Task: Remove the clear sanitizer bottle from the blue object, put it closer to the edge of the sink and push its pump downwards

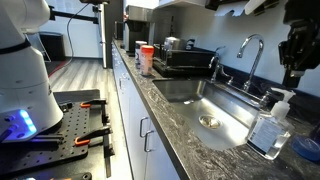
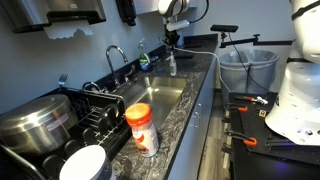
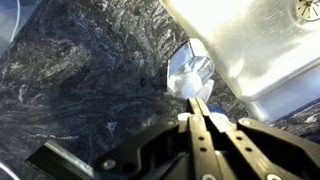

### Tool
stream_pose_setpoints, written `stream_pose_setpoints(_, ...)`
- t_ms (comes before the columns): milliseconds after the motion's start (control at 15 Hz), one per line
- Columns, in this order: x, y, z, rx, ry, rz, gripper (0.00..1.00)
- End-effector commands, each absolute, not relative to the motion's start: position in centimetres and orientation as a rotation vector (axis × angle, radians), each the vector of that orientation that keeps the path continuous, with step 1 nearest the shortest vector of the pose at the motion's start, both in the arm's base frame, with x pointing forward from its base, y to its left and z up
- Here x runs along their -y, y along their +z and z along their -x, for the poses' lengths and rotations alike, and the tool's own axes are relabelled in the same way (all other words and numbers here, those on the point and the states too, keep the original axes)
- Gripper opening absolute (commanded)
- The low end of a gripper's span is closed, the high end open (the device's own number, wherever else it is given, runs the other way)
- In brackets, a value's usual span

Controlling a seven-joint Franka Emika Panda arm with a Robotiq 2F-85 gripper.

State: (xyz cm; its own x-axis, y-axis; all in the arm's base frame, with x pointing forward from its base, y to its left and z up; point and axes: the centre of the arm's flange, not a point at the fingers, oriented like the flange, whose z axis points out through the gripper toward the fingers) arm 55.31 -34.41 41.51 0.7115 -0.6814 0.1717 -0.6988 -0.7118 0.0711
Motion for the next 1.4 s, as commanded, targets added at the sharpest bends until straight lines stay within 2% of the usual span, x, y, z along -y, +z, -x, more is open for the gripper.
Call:
stream_pose_setpoints(0,34.65,41.75,-56.02,1.173,0.181,-2.788,0.00)
stream_pose_setpoints(1333,35.32,41.38,-56.89,1.201,0.173,-2.798,0.00)
